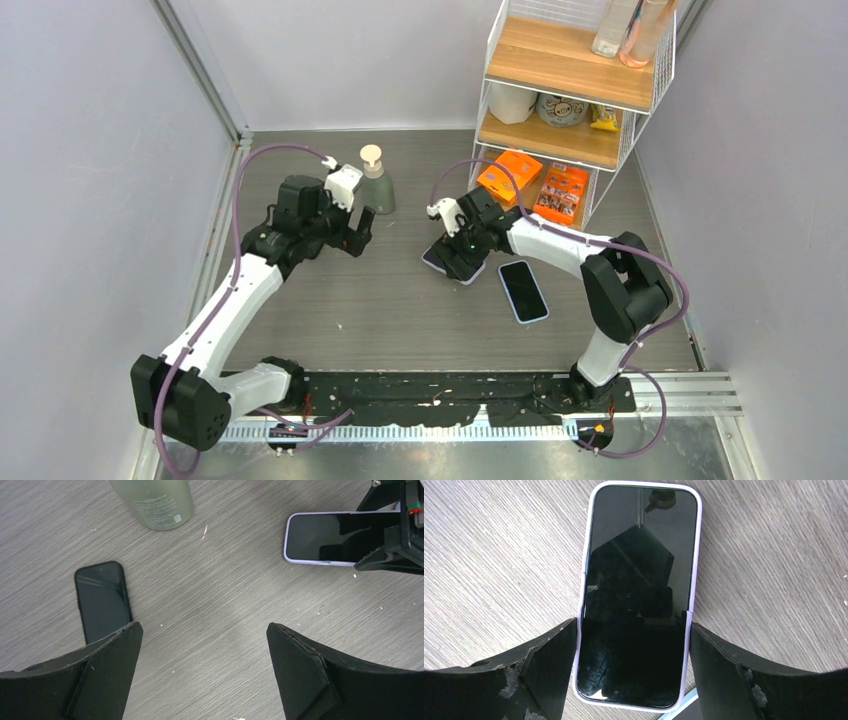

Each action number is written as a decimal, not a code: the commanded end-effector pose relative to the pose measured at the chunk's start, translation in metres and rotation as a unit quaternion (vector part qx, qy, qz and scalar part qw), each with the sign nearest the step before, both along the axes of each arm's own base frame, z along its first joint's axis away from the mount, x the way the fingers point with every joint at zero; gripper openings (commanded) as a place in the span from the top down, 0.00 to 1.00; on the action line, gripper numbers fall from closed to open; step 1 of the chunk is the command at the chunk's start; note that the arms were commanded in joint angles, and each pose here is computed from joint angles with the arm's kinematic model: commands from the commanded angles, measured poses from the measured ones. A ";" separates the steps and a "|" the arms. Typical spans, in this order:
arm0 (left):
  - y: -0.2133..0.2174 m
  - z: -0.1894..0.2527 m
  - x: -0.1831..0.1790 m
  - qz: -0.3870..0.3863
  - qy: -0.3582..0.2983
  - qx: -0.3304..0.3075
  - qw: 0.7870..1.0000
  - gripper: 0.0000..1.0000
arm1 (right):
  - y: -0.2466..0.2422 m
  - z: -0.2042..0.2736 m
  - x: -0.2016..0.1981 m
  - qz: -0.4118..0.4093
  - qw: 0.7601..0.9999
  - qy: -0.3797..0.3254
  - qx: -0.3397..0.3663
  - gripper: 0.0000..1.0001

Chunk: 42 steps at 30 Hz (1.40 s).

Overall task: Take the phone out of the phone case
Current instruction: Pick up the phone at the center of the board.

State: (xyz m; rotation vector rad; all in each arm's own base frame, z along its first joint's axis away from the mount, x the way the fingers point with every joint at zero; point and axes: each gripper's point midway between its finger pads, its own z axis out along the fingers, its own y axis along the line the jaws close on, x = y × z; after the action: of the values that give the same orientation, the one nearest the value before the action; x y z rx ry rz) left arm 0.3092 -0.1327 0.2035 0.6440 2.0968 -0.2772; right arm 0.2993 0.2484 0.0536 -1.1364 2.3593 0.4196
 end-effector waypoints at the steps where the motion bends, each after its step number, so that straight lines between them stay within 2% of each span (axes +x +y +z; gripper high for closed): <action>1: -0.012 0.005 0.008 -0.005 -0.007 -0.037 0.999 0.01 | 0.013 0.018 0.001 0.024 0.999 -0.022 0.033 0.95; 7: -0.015 -0.002 0.006 -0.009 0.004 -0.042 0.999 0.01 | 0.005 -0.009 0.000 0.015 1.000 0.009 -0.005 0.93; 9: -0.015 -0.002 0.005 -0.009 0.004 -0.043 0.999 0.01 | 0.003 -0.017 0.002 0.008 1.000 0.013 -0.019 0.74; 11: -0.015 -0.003 0.004 -0.010 0.005 -0.042 0.999 0.01 | 0.000 -0.024 0.002 0.005 0.999 0.017 -0.030 0.61; 16: -0.015 -0.003 0.003 -0.011 0.004 -0.043 0.999 0.01 | 0.000 -0.031 0.006 0.002 0.999 0.018 -0.045 0.45; 17: -0.014 -0.003 0.003 -0.010 0.004 -0.043 0.999 0.01 | 0.002 -0.030 0.006 0.004 0.999 0.015 -0.045 0.37; 21: -0.014 -0.003 0.002 -0.011 0.004 -0.042 0.999 0.01 | 0.006 -0.031 0.007 0.009 0.998 0.009 -0.054 0.22; 27: -0.012 -0.001 0.002 -0.010 0.000 -0.038 0.999 0.01 | 0.011 -0.031 0.008 0.020 0.998 0.003 -0.065 0.07; 31: -0.011 -0.001 0.002 -0.009 -0.002 -0.036 0.999 0.01 | 0.013 -0.032 0.009 0.023 0.997 0.004 -0.070 0.01; 37: -0.010 -0.001 0.001 -0.008 -0.004 -0.033 0.999 0.01 | 0.014 -0.035 0.008 0.026 0.997 0.007 -0.075 0.01; 39: -0.009 0.001 0.001 -0.007 -0.007 -0.033 0.999 0.01 | 0.014 -0.036 0.006 0.030 0.997 0.011 -0.076 0.03; 42: -0.008 0.002 0.001 -0.005 -0.012 -0.031 0.999 0.01 | 0.016 -0.039 0.004 0.035 0.996 0.020 -0.076 0.13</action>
State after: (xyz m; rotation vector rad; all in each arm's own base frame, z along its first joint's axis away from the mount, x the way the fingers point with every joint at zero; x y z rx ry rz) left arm 0.3062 -0.1416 0.1892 0.6303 2.1256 -0.3486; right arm 0.3036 0.2578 0.0194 -1.2614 2.4204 0.2825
